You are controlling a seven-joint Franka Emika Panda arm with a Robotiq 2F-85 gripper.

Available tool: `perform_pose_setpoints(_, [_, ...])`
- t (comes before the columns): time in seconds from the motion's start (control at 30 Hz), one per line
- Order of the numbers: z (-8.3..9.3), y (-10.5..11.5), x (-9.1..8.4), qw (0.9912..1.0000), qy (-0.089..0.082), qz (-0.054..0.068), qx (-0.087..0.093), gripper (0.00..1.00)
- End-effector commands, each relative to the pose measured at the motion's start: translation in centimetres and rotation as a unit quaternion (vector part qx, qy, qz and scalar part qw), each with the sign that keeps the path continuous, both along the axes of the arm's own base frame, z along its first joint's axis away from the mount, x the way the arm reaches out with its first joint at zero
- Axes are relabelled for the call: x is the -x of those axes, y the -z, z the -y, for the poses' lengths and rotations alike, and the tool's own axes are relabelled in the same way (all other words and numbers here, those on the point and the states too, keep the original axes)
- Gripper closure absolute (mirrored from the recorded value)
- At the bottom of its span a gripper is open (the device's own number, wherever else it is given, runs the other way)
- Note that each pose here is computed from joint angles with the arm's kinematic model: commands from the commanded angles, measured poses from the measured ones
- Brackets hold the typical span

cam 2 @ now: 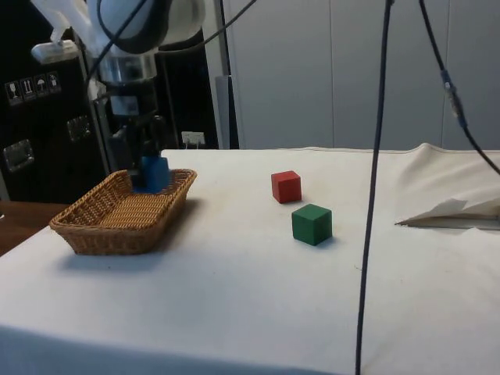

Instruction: Pick up exactly two blocks and place them into the basket.

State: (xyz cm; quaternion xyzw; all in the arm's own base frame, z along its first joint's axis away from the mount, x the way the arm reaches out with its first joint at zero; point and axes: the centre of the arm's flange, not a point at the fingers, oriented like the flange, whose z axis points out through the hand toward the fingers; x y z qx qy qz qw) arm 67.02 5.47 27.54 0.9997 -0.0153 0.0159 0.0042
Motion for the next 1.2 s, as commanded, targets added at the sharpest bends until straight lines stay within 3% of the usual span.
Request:
perform_pose_setpoints(0.0, [-0.1, 0.3, -0.5, 0.99999, 0.001, -0.003, -0.003, 0.98])
perform_pose_setpoints(0.37, [-0.5, 2.2, -3.6, 0.99991, 0.001, 0.012, 0.005, 0.98])
perform_pose_setpoints(0.5, [-0.5, 3.7, -4.5, 0.99994, 0.001, 0.011, -0.001, 0.98])
perform_pose_setpoints(0.63, [-0.6, 5.5, -5.1, 0.99994, 0.001, 0.011, -0.001, 0.98])
perform_pose_setpoints(0.67, [-0.6, 5.2, -5.0, 0.99993, 0.002, 0.011, 0.004, 0.98])
perform_pose_setpoints(0.77, [-0.7, 6.5, -5.2, 0.99994, 0.002, 0.011, -0.001, 0.98])
perform_pose_setpoints(0.97, [-0.9, 7.0, -5.1, 0.99992, 0.003, 0.012, 0.000, 0.97])
perform_pose_setpoints(1.17, [-0.9, 7.1, -5.1, 0.99992, 0.004, 0.012, 0.001, 0.30])
